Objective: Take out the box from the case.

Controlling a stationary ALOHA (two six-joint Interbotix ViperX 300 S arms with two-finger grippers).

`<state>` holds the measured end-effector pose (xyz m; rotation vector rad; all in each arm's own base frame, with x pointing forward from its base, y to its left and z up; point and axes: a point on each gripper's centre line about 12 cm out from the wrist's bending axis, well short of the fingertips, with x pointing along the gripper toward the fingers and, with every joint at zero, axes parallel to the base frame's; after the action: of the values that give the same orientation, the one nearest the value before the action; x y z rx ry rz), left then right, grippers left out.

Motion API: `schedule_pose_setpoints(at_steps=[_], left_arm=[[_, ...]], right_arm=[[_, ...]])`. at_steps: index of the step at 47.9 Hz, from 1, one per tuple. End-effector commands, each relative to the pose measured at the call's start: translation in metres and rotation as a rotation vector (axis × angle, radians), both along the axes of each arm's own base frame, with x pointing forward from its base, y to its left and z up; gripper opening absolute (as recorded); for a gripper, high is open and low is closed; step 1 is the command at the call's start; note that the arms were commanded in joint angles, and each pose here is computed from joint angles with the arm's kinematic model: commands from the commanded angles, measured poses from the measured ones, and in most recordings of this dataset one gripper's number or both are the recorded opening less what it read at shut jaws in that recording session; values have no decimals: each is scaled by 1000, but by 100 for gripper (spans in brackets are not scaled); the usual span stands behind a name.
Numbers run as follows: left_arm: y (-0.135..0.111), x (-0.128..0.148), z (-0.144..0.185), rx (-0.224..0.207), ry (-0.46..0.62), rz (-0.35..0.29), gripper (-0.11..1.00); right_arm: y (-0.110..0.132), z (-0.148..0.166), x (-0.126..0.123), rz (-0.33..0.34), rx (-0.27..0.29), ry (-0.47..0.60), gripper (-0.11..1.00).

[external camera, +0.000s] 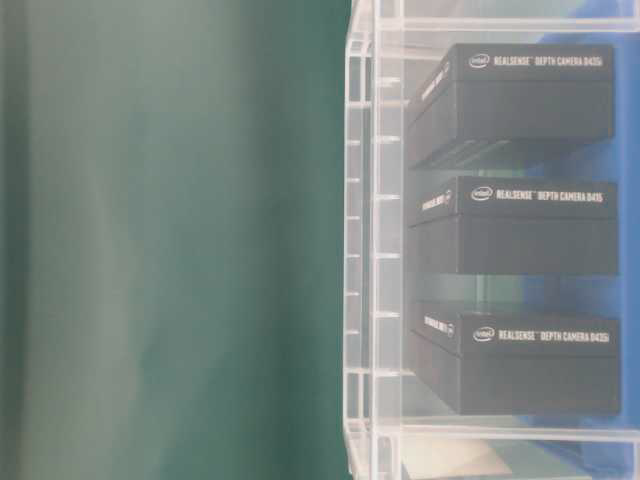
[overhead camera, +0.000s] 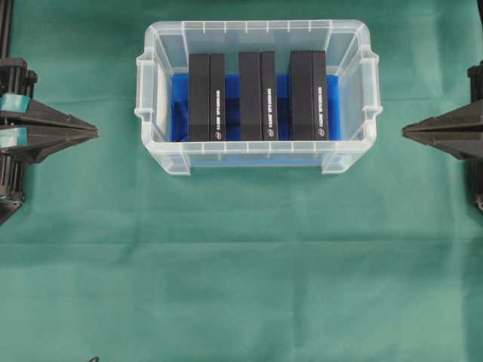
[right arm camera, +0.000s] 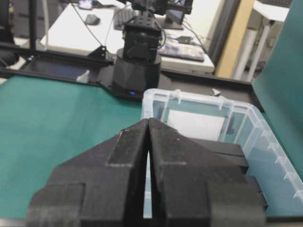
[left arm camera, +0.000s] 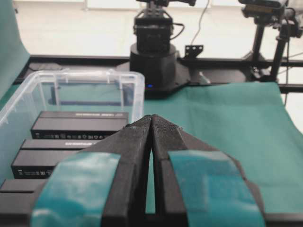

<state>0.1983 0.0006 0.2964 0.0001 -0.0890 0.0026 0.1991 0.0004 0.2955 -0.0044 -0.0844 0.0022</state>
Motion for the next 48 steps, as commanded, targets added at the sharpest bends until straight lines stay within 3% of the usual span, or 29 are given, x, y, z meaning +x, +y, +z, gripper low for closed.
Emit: schedule_pose_setpoints(at_steps=[1,13,24,37,48], left_arm=[[-2,4,8,45,14,-9,2],[-1,-1,17,47,12,-6,1],[-1,-7,58,45,-20,-2,1],[0,-7,100,46,87,8,1],[0,-5,109,29,147,6,1]], right_arm=[[-1,3,2,-7,6,-3,2],[-1,23,5,-5,3,80,2],[-1,68,2,-6,3,147,2],[-1,126,-3,-6,5,138,2],[-1,127,-1,-5,18,187,2]])
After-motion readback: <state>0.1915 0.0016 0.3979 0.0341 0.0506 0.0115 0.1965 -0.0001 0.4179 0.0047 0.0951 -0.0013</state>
